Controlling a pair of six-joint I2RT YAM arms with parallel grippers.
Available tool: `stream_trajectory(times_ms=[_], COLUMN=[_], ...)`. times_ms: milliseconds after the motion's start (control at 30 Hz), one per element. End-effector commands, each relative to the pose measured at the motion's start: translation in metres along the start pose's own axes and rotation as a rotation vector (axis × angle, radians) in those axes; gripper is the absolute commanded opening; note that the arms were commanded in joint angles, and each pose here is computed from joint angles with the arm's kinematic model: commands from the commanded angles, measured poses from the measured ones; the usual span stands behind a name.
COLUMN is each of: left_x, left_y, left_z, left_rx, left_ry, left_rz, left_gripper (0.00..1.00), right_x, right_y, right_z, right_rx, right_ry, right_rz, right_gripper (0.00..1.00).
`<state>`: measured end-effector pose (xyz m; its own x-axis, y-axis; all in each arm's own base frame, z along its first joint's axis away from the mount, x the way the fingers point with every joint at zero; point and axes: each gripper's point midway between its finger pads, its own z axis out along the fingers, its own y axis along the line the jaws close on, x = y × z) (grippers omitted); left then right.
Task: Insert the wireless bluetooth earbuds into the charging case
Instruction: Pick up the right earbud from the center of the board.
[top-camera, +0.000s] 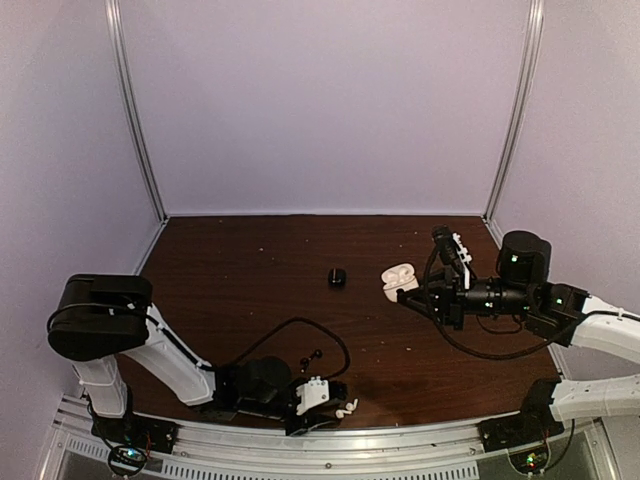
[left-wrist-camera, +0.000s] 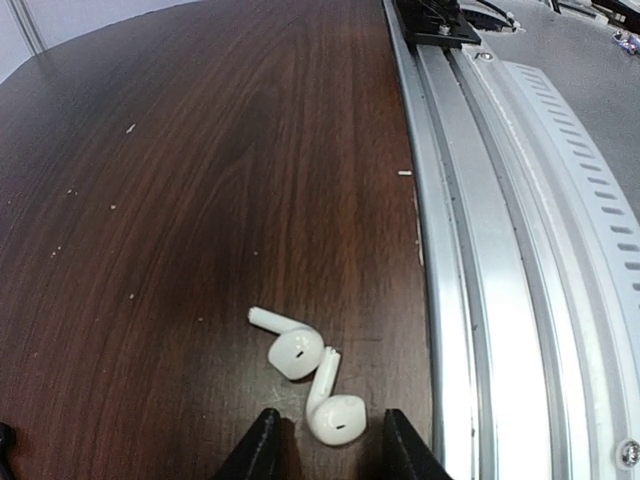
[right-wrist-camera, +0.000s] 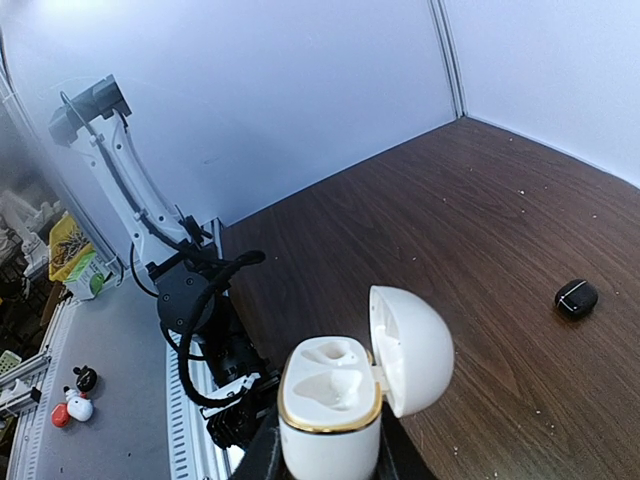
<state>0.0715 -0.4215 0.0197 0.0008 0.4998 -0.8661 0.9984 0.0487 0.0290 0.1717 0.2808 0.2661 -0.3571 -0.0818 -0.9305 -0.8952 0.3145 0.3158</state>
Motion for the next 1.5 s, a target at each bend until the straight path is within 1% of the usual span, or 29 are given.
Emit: stream_trajectory(times_ms=[0,100,467,833,1000,1100,1300,1433,1467], left_x=[-0.012,-0.009,-0.009,-0.028,-0.044,-0.069,-0.102,-0.124,-0.124], left_y=[-0.002,-0.001,0.003,0.003,0.003,0.006,0.018,0.027,0.030], left_z=[0.005,0.007,0.006,-0.018,-0.038,-0.058,-0.092,-0.110,-0.113], left_rx=[0.013,0.012,-0.006,-0.010,-0.014,-0.031,-0.105,-0.152,-0.170], left_ry=[-0.052,-0.048,-0.050,-0.082,-0.057,-0.059,-0.012,-0.004,0.022], left_rz=[-0.013,-0.026,-0.045,-0.030,0.002,0.063,0.146,0.182,0.188], left_gripper=[0.35,0.34,0.23,0.15,0.13,0.13,0.13,0.13,0.12], right_x=[-0.006,-0.006,-0.005,-0.002,0.002,0.008,0.024,0.035,0.036], right_y=[-0.002,-0.002,-0.003,-0.005,-0.005,-0.001,0.017,0.026,0.028], right_z=[-0.004,-0.004,-0.003,0.000,0.005,0.013,0.035,0.046,0.047], right_rx=[0.021,0.021,0.021,0.021,0.006,-0.044,-0.146,-0.179,-0.181], right_ry=[-0.025,-0.023,-0.016,0.000,0.017,0.043,0.107,0.157,0.161], right_rz=[-0.001,0.002,-0.005,-0.022,-0.038,-0.053,-0.121,-0.154,-0.169], right_gripper=[0.04,0.04,0.04,0.04,0.04,0.03,0.03,0.02,0.02])
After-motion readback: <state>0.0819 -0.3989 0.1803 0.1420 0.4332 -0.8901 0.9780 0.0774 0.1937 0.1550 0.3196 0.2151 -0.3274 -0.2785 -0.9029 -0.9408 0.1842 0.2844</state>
